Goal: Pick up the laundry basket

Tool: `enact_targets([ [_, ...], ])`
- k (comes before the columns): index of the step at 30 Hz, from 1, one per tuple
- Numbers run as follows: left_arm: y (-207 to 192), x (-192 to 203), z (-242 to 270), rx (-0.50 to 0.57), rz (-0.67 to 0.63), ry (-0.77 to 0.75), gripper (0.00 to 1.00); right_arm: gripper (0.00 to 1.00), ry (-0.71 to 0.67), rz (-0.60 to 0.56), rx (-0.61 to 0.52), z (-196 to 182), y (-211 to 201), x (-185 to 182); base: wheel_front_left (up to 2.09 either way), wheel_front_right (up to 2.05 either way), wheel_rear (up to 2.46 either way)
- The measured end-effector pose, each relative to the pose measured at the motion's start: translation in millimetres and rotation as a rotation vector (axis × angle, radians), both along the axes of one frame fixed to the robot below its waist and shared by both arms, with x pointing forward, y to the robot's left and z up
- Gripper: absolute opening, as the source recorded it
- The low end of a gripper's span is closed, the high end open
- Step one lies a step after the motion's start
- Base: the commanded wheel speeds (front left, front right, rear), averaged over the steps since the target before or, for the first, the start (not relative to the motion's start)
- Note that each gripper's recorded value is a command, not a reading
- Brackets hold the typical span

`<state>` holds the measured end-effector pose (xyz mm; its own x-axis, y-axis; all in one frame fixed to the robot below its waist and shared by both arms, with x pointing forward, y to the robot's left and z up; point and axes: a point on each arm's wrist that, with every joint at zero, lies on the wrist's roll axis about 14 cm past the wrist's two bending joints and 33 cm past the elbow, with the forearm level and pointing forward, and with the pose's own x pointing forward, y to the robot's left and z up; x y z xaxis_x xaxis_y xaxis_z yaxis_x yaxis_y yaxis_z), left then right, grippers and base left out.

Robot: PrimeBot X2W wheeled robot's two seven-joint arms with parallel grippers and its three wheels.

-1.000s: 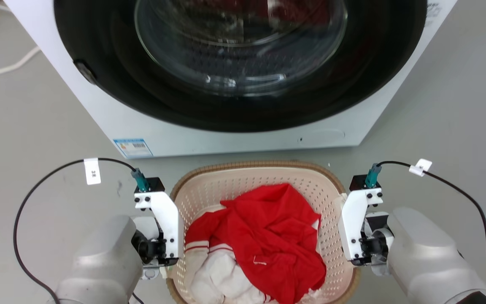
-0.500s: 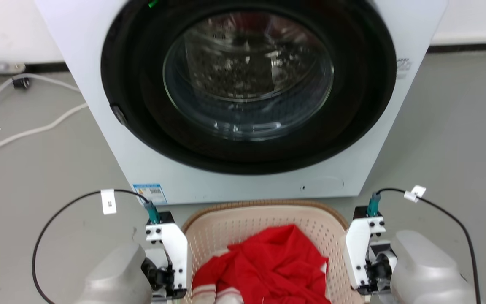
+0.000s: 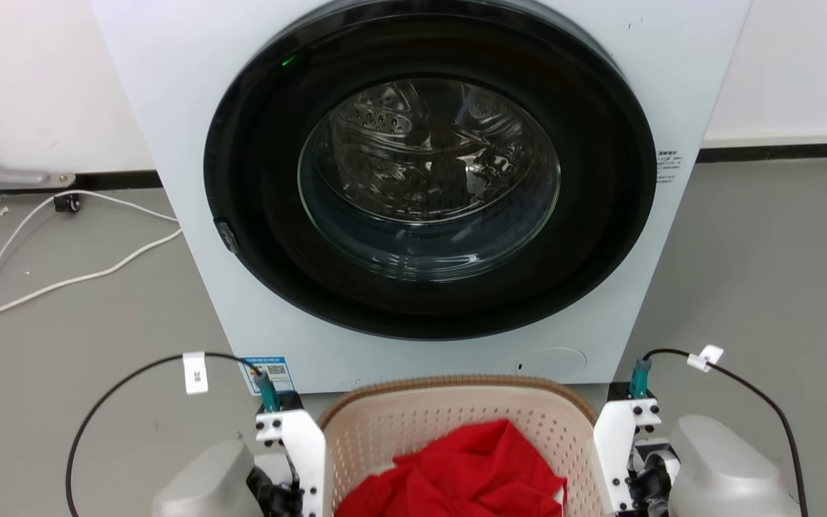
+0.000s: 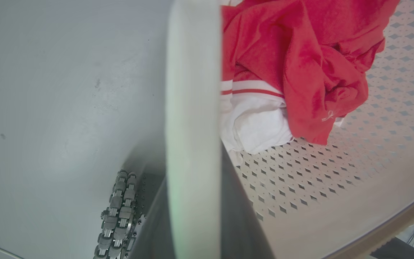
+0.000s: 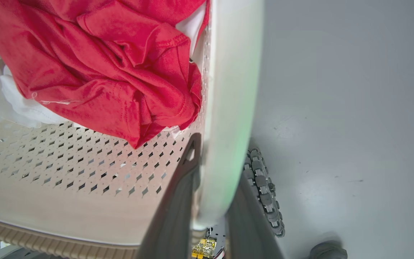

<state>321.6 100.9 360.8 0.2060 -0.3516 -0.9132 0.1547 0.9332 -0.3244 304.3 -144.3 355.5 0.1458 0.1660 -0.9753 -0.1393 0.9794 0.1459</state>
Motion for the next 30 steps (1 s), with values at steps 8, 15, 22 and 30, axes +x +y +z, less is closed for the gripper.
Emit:
enact_targets([
  [8,0.6,-8.4,-2.0,-0.004,0.008,-0.003,0.00,0.00,0.008,0.001,-0.003,-0.3,0.3,-6.3,0.00,0.00,0.00],
  [15,-0.2,-6.9,-2.2,-0.011,0.015,-0.010,0.00,0.00,0.009,-0.002,-0.005,-0.7,-0.5,-5.8,0.00,0.00,0.00],
  [22,-0.2,-6.6,-3.1,-0.012,0.015,-0.010,0.00,0.00,0.015,-0.007,-0.003,-1.7,-0.7,-6.3,0.00,0.00,0.00],
  [30,0.3,-7.0,-4.7,-0.013,0.019,-0.008,0.00,0.00,0.020,-0.009,-0.001,-3.5,-0.2,-6.8,0.00,0.00,0.00],
])
